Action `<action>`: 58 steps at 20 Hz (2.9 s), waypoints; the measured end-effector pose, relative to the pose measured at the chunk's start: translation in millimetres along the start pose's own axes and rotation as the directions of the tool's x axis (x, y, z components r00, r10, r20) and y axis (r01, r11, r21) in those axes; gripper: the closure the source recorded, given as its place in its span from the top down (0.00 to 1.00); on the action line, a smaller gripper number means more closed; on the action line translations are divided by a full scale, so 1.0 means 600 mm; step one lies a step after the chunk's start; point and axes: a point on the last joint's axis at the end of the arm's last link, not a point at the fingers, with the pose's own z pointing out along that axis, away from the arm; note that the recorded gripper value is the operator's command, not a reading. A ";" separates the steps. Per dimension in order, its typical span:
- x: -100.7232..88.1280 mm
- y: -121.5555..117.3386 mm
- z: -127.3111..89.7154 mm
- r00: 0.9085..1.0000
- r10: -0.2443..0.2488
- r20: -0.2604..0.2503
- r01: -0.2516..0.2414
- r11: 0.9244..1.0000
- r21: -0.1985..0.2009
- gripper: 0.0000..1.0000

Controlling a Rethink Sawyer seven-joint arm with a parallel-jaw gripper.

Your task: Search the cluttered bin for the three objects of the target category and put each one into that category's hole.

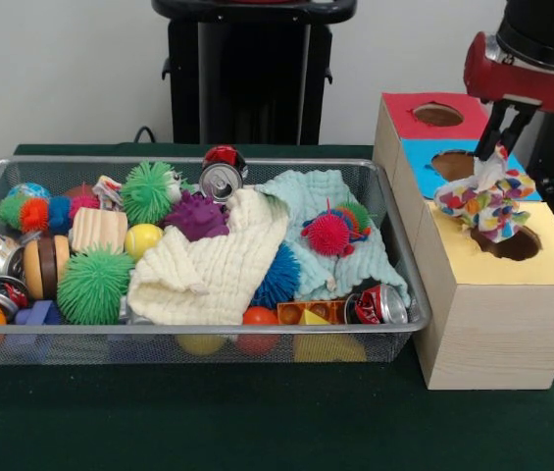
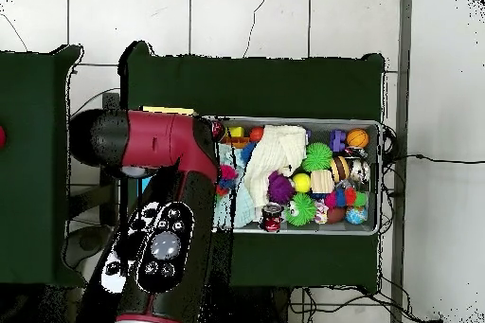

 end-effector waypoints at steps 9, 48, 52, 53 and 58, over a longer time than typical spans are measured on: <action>-0.009 0.005 0.033 1.000 0.008 0.005 -0.008 1.000 -0.003 0.00; -0.140 0.045 0.060 0.987 0.090 0.130 -0.069 0.985 -0.160 0.00; -0.153 0.045 0.068 0.992 0.094 0.081 -0.078 0.980 -0.181 0.00; -0.154 0.045 0.067 0.993 0.092 0.068 -0.078 0.980 -0.182 0.00; -0.156 0.046 0.070 0.997 0.069 -0.014 -0.071 0.981 -0.182 0.00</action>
